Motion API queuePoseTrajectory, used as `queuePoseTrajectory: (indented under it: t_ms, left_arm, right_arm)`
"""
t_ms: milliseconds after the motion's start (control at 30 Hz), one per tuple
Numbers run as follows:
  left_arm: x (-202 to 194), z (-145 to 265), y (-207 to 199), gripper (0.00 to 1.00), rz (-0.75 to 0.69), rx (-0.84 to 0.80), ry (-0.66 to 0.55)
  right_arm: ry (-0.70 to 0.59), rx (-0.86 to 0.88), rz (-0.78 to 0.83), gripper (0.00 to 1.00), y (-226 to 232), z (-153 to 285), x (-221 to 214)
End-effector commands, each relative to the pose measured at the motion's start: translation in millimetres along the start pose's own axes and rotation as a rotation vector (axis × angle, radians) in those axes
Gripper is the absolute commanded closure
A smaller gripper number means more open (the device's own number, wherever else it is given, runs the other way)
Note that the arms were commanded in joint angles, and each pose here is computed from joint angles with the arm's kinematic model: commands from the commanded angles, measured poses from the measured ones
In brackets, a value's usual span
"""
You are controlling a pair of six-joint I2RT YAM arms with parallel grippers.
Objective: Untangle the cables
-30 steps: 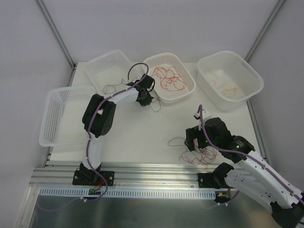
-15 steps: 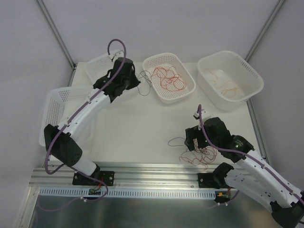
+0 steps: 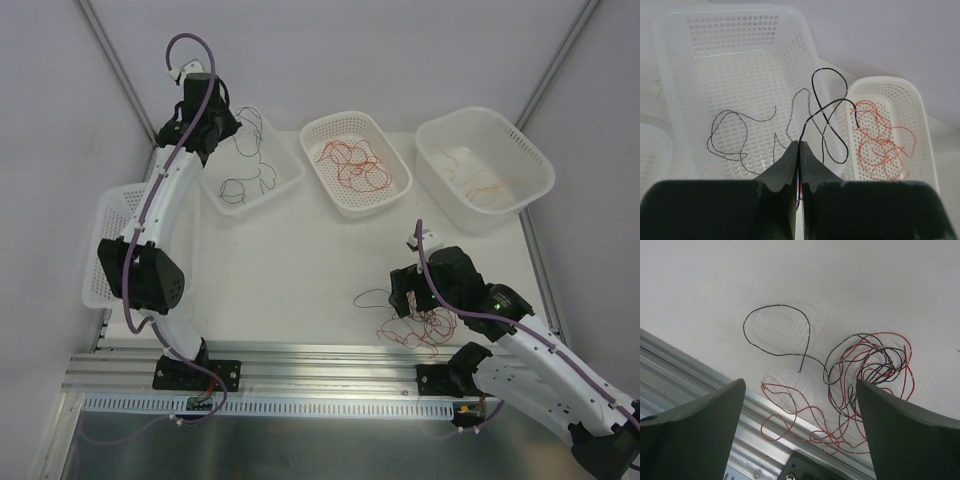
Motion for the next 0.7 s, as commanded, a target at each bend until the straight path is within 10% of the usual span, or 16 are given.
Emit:
queuePoseTrajectory:
  t_ms: [0, 167, 567, 667]
  left_arm:
    - [-14.5, -41.5, 14.2, 1.0, -0.05, 0.051, 0.069]
    - [-36.8, -103.3, 40.6, 0.95, -0.056, 0.131, 0.135]
    - [-25.6, -70.2, 34.1, 0.03, -0.088, 0.028, 0.155]
    - [-32.9, -35.5, 33.4, 0.01, -0.105, -0.009, 0.175]
  right_arm:
    - [-0.011, -0.014, -0.002, 0.03, -0.4, 3.8, 7.3]
    - [0.005, -0.029, 0.0, 0.03, -2.7, 5.5, 5.6]
    - [0.02, -0.162, -0.061, 0.03, -16.2, 6.1, 11.7]
    - [0.046, -0.26, -0.121, 0.03, -26.6, 6.5, 7.1]
Point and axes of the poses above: each gripper's point midway between its finger pads, its own z axis back along the fingers, its own y axis along the line the jaws close on, x = y × z, the point moved 4 cm from there along z, back along the fingers, and after that the axes turned 3 degrees about z, right-handed, at the moved point
